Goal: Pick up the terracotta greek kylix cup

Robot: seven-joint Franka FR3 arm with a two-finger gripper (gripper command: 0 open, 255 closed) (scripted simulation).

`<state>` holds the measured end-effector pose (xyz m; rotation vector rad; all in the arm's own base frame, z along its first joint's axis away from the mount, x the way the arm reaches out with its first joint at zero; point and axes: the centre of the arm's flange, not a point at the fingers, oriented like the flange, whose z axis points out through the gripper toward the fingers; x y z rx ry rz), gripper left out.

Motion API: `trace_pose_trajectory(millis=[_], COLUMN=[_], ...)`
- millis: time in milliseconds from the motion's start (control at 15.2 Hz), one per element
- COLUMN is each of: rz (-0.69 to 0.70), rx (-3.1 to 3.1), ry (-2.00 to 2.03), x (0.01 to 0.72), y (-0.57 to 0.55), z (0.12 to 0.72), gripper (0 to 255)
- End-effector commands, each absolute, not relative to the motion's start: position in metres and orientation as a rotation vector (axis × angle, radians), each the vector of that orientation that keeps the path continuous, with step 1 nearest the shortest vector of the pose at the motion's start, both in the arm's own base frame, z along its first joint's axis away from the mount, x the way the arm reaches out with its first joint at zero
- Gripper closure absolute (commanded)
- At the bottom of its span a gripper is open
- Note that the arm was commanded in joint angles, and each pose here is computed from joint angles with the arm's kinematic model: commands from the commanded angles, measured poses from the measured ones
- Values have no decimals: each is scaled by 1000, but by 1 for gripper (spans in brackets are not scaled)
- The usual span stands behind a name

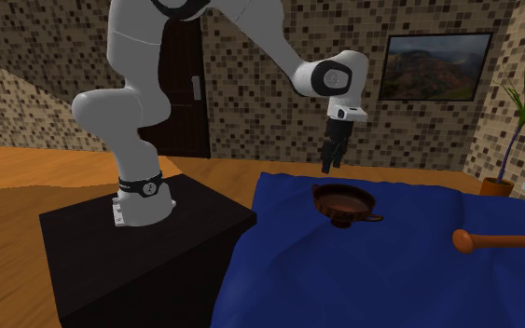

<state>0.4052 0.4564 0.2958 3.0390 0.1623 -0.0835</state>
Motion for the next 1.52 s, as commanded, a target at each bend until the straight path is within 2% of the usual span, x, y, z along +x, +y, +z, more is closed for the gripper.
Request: trace_pose_trajectory(millis=[0,396,990,1056,1452], rz=[-72,-42,-42,-42,-42], rx=[3035,3024,3024,3024,3024], ry=[163,166,166,166,166], x=[410,427,427,427,427], y=[478,542,542,542,542], z=[281,244,204,203,203], gripper=[0,0,0,255,255])
